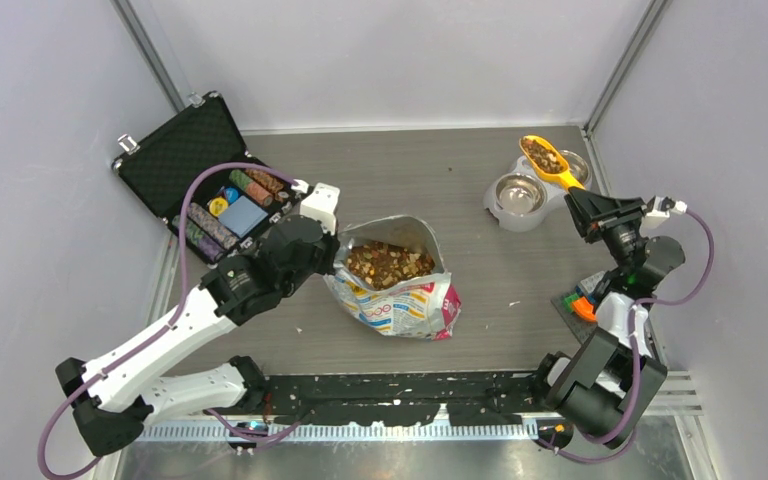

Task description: Serve the pet food

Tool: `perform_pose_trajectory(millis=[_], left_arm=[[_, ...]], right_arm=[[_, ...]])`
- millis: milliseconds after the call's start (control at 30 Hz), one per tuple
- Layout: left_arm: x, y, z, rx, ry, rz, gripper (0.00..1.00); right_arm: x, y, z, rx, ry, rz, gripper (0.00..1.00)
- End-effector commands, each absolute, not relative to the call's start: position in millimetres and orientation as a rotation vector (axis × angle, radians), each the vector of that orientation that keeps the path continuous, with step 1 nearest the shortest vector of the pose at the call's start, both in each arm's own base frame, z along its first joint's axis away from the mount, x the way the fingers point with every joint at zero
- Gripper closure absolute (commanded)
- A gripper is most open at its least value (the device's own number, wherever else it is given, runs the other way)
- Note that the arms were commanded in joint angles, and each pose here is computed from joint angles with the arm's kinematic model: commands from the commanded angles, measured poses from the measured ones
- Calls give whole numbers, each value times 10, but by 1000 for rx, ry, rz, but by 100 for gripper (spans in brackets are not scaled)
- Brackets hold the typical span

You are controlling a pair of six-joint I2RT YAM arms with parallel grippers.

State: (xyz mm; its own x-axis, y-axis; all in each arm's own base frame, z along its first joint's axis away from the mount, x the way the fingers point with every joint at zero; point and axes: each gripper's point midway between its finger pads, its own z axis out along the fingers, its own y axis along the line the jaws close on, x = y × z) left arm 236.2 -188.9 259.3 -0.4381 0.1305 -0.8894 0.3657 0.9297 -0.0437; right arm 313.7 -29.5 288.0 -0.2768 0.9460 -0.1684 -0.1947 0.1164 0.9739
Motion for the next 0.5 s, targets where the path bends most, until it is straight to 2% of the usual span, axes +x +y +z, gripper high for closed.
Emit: perform_pose_trajectory(millis=[0, 267, 467], left_arm=[[2515, -1861, 3009, 253, 1868, -307, 100], [2510, -1809, 3000, 251, 1858, -289, 100], [2497, -1787, 2983, 249, 1852, -289, 100]], right_arm=[[3144, -413, 2804, 757, 1363, 1276, 95], [3208, -627, 2142, 922, 1542, 1069, 95], [3225, -821, 1963, 986, 1621, 886, 95]])
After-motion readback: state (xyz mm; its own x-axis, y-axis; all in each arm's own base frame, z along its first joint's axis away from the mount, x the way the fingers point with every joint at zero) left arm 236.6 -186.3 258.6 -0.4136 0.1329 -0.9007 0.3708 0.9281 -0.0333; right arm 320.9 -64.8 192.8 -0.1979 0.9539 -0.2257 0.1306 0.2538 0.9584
